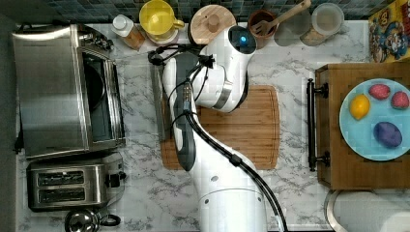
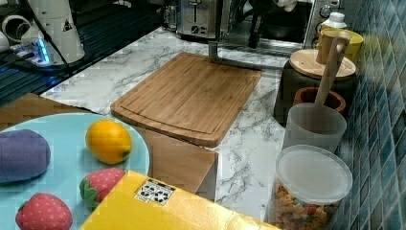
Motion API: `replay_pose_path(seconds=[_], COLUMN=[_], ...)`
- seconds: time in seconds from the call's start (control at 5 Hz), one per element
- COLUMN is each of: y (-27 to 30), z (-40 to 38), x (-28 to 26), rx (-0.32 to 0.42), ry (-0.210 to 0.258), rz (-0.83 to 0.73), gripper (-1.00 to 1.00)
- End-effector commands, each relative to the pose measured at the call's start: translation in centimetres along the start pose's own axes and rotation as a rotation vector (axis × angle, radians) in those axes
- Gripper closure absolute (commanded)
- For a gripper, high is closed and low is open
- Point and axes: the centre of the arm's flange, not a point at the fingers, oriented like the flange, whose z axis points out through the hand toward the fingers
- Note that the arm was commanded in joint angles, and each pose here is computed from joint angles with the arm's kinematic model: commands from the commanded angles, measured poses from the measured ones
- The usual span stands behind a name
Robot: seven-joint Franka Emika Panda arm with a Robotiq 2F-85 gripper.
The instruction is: Close the oven.
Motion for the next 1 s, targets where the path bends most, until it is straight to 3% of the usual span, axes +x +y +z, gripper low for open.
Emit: replay_pose_path(seconds=[0.2,0.6,0.8,1.0], y=[-2.3,-3.2,-4.1,-4.7], z=[-4.7,-3.5,-1.8,0.3], x=[4.6,5.7,5.8,5.6], rx=[0.116,0.119,0.085,0.060], ry=[0.187,0.125,0.110,0.064], rz=[-0.052,-0.069,-0.076,-0.103], gripper=[1.00,1.00,1.00,1.00])
